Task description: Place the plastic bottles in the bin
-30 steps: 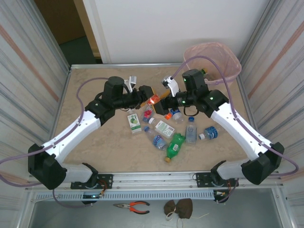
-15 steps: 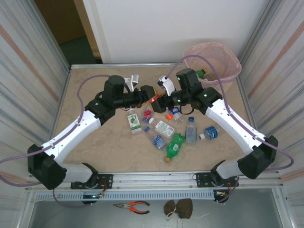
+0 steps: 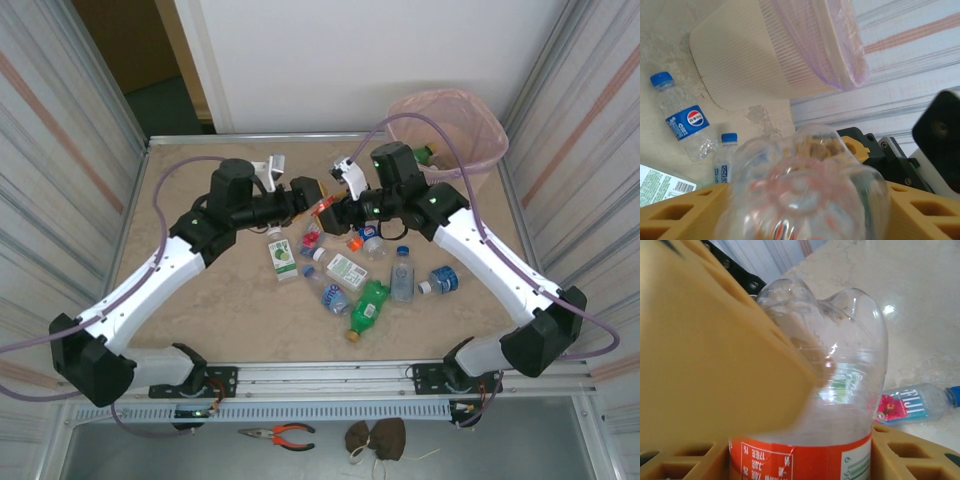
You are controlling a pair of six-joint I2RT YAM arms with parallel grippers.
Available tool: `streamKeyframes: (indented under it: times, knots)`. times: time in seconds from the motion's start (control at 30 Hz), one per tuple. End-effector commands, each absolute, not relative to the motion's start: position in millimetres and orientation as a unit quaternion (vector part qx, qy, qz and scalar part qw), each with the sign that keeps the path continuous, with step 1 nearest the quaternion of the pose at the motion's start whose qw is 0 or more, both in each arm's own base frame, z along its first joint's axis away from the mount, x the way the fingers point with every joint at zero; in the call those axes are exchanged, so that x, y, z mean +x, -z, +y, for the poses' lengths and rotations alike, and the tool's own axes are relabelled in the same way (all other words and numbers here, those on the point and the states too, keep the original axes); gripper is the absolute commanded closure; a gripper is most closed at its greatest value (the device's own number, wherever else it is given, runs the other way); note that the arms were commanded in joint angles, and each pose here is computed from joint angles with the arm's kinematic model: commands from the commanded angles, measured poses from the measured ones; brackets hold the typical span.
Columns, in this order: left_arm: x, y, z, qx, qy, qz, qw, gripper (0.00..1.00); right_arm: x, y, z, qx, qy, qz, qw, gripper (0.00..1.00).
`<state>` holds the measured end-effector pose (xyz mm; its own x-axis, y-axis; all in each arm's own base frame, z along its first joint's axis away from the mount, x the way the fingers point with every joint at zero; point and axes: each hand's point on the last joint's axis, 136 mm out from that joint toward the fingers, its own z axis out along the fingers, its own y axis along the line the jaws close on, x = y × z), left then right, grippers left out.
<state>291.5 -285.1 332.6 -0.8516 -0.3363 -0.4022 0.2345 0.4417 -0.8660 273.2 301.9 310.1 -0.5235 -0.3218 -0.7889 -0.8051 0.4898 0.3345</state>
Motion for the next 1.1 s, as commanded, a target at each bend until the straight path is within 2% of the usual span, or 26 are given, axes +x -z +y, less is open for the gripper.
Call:
streamKeyframes:
  times: [0.0,0.17,0.5,0.7,1.07]
  knots:
    - [289,-355,-258,-0.038,0.52,0.79,0.321,0.24,284,-344,283,-0.331,-0.352,0.789,0.379,0.46]
    - [284,-353,-230,-0.055,0.506,0.792,0.338,0.18,308,-363,253,-0.305,-0.34,0.792,0.406,0.46]
    - [267,-338,-200,-0.052,0.472,0.804,0.357,0.18,382,-411,150,-0.201,-0.268,0.807,0.485,0.45]
    - [260,-336,-202,-0.018,0.471,0.804,0.362,0.19,424,-417,105,-0.155,-0.234,0.819,0.501,0.45]
    - [255,-326,-200,-0.02,0.465,0.813,0.35,0.21,474,-361,88,-0.152,-0.225,0.854,0.443,0.45]
